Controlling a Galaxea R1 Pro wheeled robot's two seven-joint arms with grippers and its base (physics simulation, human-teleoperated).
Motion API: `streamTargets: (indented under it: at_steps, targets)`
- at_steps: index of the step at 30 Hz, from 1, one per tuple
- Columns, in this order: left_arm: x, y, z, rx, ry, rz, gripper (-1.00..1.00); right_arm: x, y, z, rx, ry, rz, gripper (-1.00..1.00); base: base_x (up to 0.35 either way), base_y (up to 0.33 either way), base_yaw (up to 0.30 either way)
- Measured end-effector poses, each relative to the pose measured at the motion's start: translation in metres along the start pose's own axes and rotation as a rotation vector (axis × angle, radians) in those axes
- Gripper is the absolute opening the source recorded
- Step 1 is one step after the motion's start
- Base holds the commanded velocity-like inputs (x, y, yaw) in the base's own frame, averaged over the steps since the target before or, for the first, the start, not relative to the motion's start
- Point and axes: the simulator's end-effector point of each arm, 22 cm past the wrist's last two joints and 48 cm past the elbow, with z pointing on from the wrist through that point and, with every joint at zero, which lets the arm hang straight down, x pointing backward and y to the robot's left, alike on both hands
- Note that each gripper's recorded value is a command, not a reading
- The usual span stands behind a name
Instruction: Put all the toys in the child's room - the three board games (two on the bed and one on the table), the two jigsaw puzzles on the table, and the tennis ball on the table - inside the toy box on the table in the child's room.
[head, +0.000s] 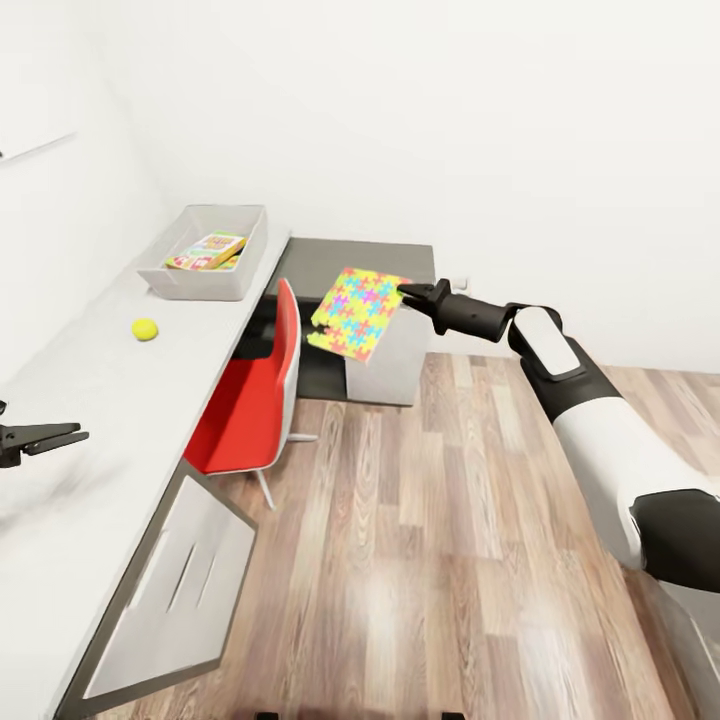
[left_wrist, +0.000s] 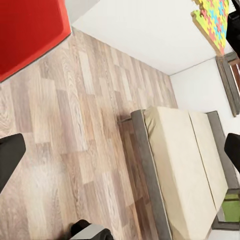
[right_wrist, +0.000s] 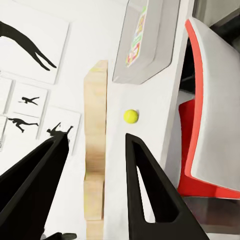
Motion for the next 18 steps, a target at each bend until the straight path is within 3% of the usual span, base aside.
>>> streamTargets:
  at_steps: [9,18]
  targets:
    - [-0.0052,-0.0033,-0.0043,0.004,-0.021,0.008,1.00,-0.0025,0.0039,-0.0016,-0.002,-0.004,-0.007,-1.00,0.219,-0.170,0.250]
    - [-0.0053,-0.0038,-0.0040,0.004,-0.020,0.008,1.00,-0.0048,0.0039,-0.0044,-0.005,-0.009,-0.011,-1.00,0.267,-0.186,0.020]
